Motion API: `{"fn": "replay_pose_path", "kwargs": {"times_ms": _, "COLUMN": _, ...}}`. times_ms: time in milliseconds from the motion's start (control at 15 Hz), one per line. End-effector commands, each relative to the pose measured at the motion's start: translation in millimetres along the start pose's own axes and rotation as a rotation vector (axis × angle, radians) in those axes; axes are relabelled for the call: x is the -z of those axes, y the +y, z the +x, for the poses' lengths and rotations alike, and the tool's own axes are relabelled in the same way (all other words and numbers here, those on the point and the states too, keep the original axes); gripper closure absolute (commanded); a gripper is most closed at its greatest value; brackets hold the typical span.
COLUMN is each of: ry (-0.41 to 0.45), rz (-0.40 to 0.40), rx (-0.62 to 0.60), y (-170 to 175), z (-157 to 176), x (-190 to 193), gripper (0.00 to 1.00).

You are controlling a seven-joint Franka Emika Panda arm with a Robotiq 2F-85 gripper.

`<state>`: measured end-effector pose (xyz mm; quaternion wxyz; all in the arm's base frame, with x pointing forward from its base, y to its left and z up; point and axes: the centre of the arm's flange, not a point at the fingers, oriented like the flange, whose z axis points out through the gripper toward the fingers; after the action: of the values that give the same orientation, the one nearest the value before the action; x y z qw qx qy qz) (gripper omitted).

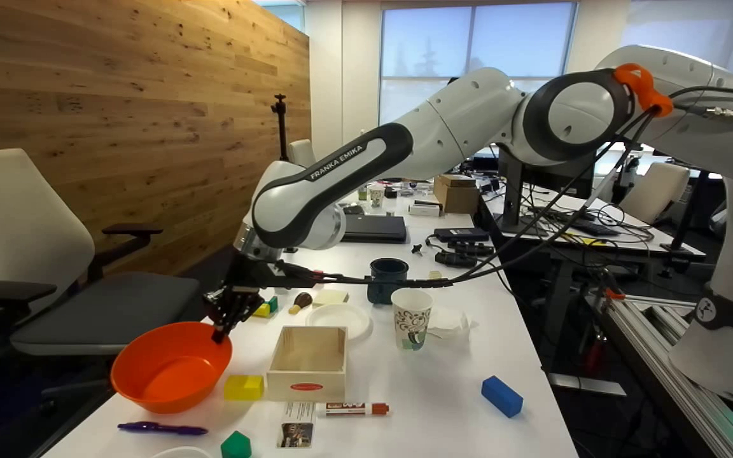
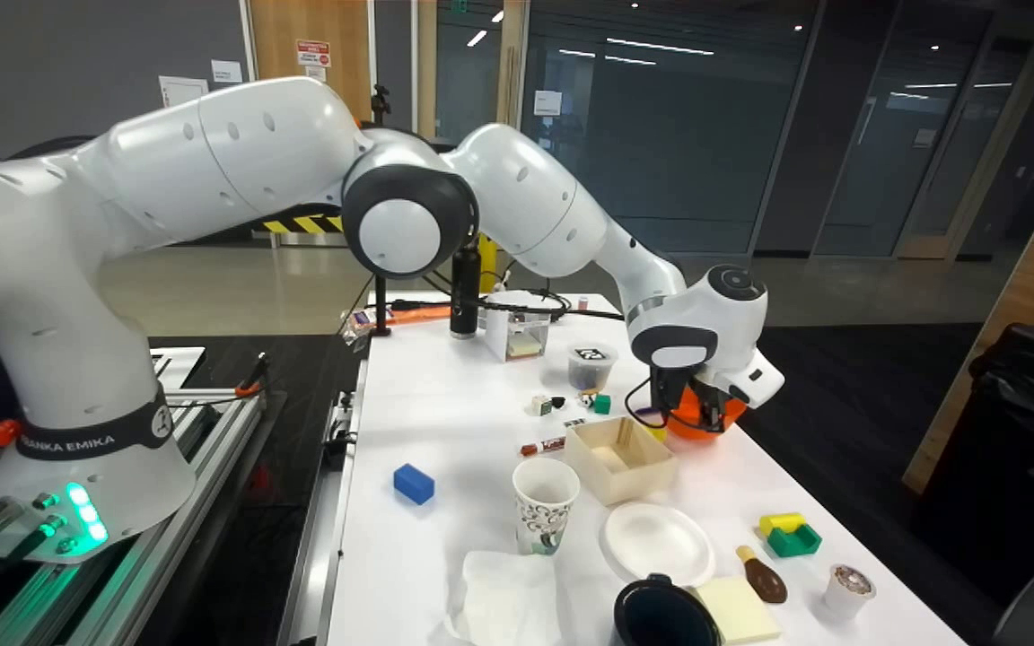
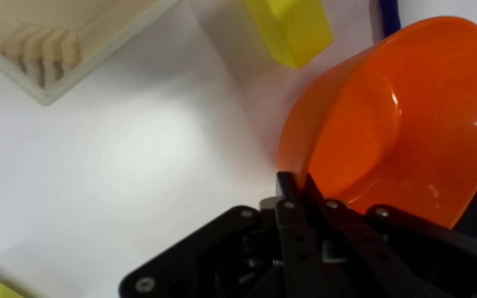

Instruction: Move the bowl to the right

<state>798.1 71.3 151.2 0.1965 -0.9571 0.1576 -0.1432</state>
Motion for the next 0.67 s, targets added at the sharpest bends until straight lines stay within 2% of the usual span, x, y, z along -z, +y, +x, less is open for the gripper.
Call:
{"fn": "replay_pose_path", "kwargs": {"times_ms": 0, "ry": 0.004, "rz": 0.013, "rx": -0.039, "y": 1, "z": 11, "x": -5, "gripper": 0.68}}
{"fn": "replay_pose_path", "kwargs": {"times_ms": 333, "ry": 0.020, "rz": 0.005, "rx": -0.022, "y": -4, "z": 11, "x": 2, "gripper": 0.34}}
{"fn": "replay_pose_path", "kwargs": {"times_ms": 600, "ry": 0.049, "rz": -0.044, "rx": 0.069, "y": -25, "z": 4, "x": 28, "gripper": 0.05}}
